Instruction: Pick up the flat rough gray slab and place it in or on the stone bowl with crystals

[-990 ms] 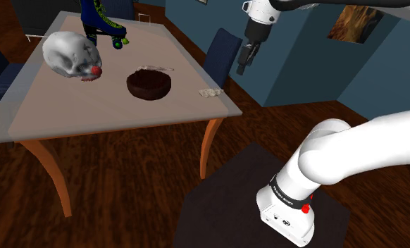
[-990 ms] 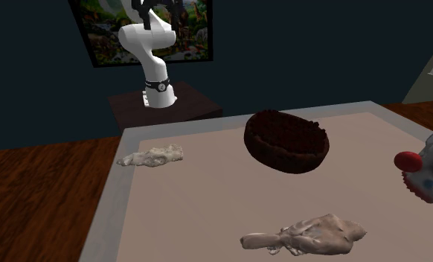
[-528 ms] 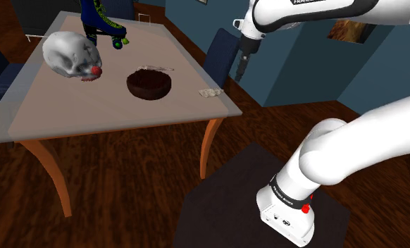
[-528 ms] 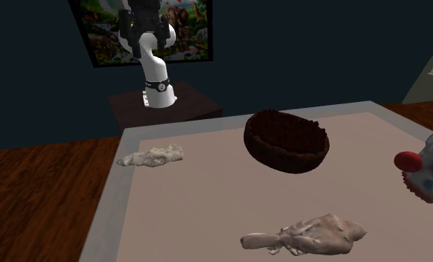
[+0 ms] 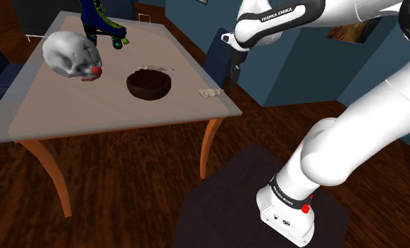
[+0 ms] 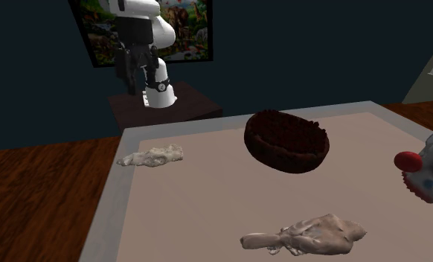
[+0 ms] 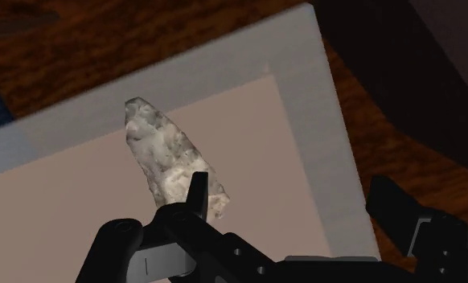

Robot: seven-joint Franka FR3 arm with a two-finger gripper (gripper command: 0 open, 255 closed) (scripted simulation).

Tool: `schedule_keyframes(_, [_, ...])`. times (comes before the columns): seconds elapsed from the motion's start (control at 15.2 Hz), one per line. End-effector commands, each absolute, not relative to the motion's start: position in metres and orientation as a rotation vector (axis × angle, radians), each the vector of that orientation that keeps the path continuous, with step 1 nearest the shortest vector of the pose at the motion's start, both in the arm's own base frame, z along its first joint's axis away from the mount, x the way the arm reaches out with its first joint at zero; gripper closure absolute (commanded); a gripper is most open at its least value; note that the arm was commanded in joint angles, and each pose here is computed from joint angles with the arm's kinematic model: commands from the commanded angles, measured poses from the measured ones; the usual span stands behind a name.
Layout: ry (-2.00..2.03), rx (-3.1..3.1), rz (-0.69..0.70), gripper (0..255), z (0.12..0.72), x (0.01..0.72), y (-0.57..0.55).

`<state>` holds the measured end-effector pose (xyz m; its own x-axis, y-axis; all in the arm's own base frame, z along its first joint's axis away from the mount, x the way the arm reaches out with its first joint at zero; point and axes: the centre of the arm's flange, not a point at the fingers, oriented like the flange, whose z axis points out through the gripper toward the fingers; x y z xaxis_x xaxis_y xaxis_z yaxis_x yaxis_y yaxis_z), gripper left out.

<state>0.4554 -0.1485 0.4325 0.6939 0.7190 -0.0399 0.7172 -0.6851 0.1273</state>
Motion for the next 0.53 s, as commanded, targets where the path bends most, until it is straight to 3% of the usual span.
schedule_keyframes(0.0, [1.280, 2.716, 0.013, 0, 0.414, 0.472, -0.159])
schedule_keyframes(0.46, [1.592, 2.531, -0.007, 0, 0.357, 0.538, -0.186])
